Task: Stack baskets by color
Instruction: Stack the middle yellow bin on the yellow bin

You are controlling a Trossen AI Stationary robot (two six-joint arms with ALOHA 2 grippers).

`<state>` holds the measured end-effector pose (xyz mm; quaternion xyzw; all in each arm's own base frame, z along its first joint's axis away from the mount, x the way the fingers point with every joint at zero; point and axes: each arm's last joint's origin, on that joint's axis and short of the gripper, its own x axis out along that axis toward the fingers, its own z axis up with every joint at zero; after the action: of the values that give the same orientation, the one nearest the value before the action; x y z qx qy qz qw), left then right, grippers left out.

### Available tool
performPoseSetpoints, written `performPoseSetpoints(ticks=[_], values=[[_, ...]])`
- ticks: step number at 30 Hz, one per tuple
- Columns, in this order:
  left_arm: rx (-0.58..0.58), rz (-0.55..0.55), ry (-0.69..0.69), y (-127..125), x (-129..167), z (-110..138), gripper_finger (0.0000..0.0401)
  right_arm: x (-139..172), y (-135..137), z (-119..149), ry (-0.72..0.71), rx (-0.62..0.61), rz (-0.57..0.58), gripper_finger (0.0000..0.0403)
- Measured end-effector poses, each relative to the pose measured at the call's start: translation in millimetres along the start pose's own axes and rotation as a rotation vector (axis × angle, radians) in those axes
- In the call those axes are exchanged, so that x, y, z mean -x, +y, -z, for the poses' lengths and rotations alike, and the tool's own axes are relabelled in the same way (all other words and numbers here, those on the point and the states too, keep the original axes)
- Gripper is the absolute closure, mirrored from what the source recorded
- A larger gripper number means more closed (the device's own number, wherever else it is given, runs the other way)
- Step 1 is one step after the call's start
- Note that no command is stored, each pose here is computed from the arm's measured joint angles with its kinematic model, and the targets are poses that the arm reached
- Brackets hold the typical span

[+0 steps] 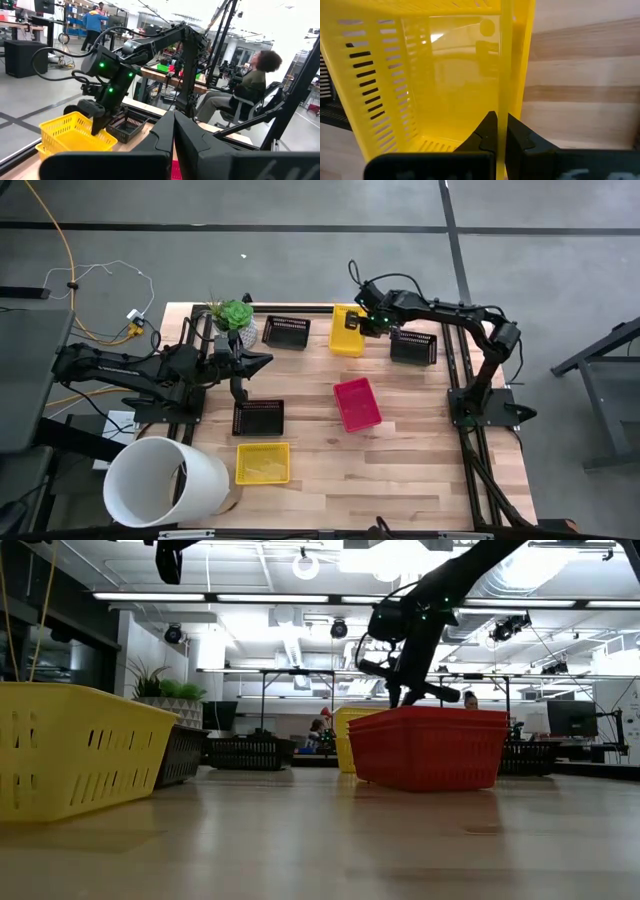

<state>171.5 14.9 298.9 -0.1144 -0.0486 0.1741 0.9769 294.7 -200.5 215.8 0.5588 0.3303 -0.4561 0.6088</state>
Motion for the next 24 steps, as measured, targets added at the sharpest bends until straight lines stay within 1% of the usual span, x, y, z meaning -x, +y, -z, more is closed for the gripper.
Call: performPoseSetpoints(ticks=[8,12,14,16,19,21,24], values=[[0.000,-0.001,0.000,0.0,0.0,0.0,0.0401,0.0,-3.9,1.6,0.020,-0.015,0.038,0.0403],[0.000,-0.002,0.000,0.0,0.0,0.0,0.0401,0.0,-3.7,1.9,0.032,0.003,0.032,0.0396],[0.000,-0.002,-0.001,0.1,0.1,0.0,0.0401,0.0,-2.9,1.9,0.041,0.024,0.018,0.0379],[0.000,-0.002,0.000,0.0,0.0,0.0,0.0401,-0.1,-2.3,2.2,0.040,0.041,0.014,0.0354],[0.000,-0.002,0.000,0.1,0.0,0.0,0.0401,0.5,-2.3,2.2,0.039,0.050,0.013,0.0307],[0.000,-0.002,0.000,0.1,0.0,0.0,0.0401,3.9,-2.3,1.7,0.017,0.082,0.016,0.0274],[-0.001,-0.002,0.000,0.1,0.0,0.0,0.0401,18.2,-4.7,-2.9,-0.026,0.150,0.004,0.0228]])
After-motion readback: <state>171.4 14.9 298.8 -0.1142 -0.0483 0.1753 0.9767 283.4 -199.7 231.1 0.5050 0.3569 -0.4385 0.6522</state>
